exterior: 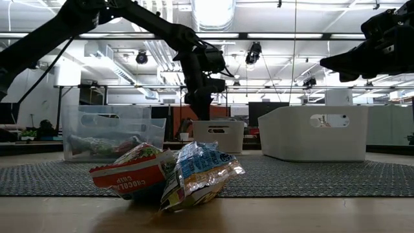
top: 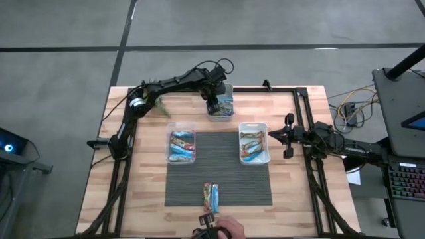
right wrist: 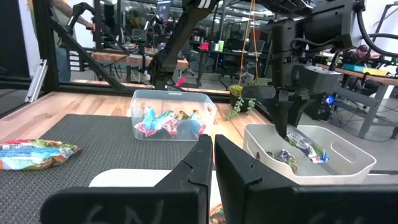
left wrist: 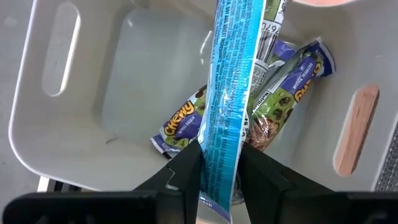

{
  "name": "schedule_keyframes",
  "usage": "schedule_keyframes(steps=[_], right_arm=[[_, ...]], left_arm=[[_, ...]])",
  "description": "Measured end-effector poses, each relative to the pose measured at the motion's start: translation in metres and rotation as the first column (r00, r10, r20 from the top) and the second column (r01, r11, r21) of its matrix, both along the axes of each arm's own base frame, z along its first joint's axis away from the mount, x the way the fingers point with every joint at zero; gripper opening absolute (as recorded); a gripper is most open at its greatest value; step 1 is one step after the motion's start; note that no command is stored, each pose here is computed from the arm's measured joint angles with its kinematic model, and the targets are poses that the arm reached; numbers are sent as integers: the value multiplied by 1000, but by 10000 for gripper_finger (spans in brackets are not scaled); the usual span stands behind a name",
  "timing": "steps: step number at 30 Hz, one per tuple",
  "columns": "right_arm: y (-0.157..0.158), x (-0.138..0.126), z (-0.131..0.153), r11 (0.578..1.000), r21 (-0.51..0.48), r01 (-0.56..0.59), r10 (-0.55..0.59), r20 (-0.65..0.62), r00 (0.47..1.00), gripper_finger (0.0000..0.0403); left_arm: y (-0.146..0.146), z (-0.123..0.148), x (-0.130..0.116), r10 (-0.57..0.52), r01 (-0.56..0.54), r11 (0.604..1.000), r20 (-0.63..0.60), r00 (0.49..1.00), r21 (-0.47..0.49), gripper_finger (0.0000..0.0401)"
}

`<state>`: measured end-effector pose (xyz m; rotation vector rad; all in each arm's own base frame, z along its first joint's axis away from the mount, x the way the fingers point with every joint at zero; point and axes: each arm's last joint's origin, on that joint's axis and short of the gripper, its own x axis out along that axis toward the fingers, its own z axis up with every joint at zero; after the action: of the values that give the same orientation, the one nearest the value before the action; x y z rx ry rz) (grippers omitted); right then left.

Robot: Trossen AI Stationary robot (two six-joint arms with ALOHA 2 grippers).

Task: Pick and place Granola Bars by type
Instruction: Put the blue granola bar into the gray bin, then put the red granola bar into the transparent bin

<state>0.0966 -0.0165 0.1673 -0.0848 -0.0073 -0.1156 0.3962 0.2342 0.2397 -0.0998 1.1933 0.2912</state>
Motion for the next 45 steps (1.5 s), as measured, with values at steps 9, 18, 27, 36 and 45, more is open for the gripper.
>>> schedule_keyframes(steps=[9, 18, 27, 36, 45], right_arm=[[0, 0, 0, 1000, -1, 0, 0, 0, 1000, 9], [0, 0, 0, 1000, -3, 0, 0, 0, 1000, 9], [0, 0, 0, 1000, 1, 0, 0, 0, 1000, 9], [0, 0, 0, 1000, -3, 0, 0, -1, 1000, 9], [0, 0, 0, 1000, 1, -1, 1, 0, 1000, 9]], left_arm=[[0, 0, 0, -19, 19, 1000, -3, 1000, 7, 83], [0, 1, 1, -22, 22, 1000, 9, 1000, 17, 137], [-1, 1, 1, -12, 12, 999, -13, 1000, 34, 165], [-33, 31, 2, -95, 95, 995, 47, 994, 7, 126], [-87, 72, 1, -218, 222, 975, 130, 967, -17, 13]])
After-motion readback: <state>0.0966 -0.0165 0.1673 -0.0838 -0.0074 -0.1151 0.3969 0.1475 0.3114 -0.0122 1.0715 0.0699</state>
